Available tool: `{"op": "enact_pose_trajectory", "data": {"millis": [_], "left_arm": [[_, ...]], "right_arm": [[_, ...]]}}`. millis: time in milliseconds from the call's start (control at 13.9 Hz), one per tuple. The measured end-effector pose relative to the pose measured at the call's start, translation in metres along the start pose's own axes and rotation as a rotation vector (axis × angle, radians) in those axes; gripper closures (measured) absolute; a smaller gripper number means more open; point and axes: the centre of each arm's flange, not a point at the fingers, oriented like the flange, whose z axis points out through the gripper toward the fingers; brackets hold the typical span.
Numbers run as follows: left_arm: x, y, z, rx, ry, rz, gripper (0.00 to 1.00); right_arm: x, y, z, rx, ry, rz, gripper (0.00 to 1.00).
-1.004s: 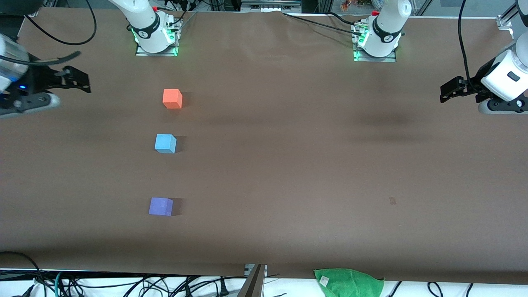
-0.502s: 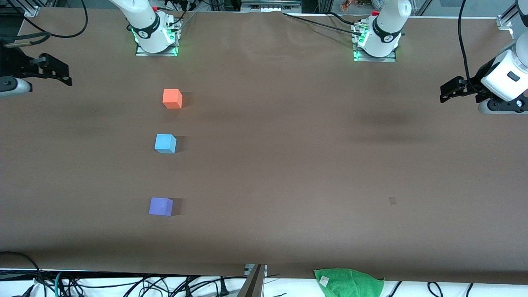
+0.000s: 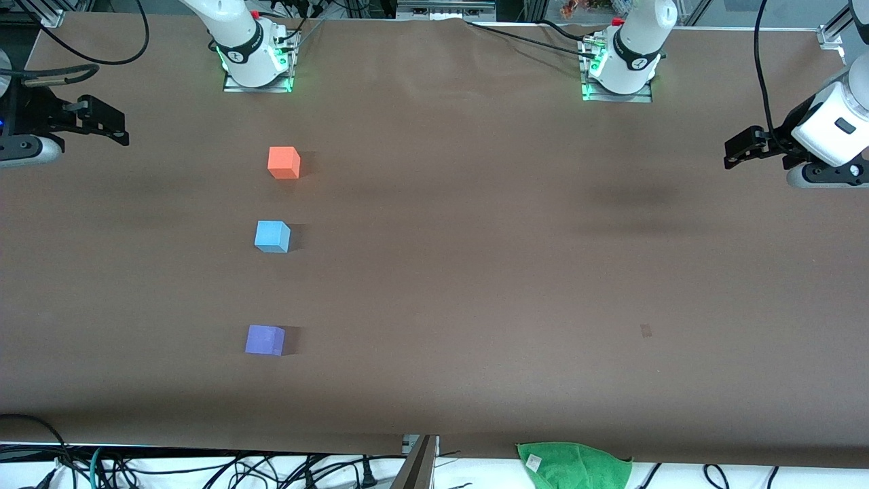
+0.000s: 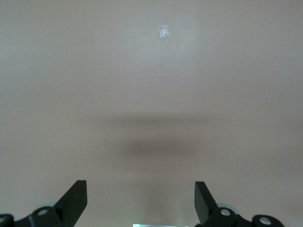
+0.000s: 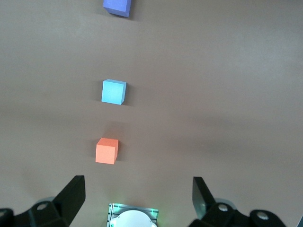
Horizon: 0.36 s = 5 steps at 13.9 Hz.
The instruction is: Place blue block between orange and purple blocks
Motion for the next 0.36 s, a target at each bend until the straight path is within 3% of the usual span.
{"op": "enact_pose_trajectory", "data": {"millis": [358], "left_arm": [[0.0000, 0.0000, 0.0000, 0.000, 0.000, 0.000, 0.00]], "right_arm": [[0.0006, 0.0002, 0.0008, 0.000, -0.002, 0.000, 0.00]]}}
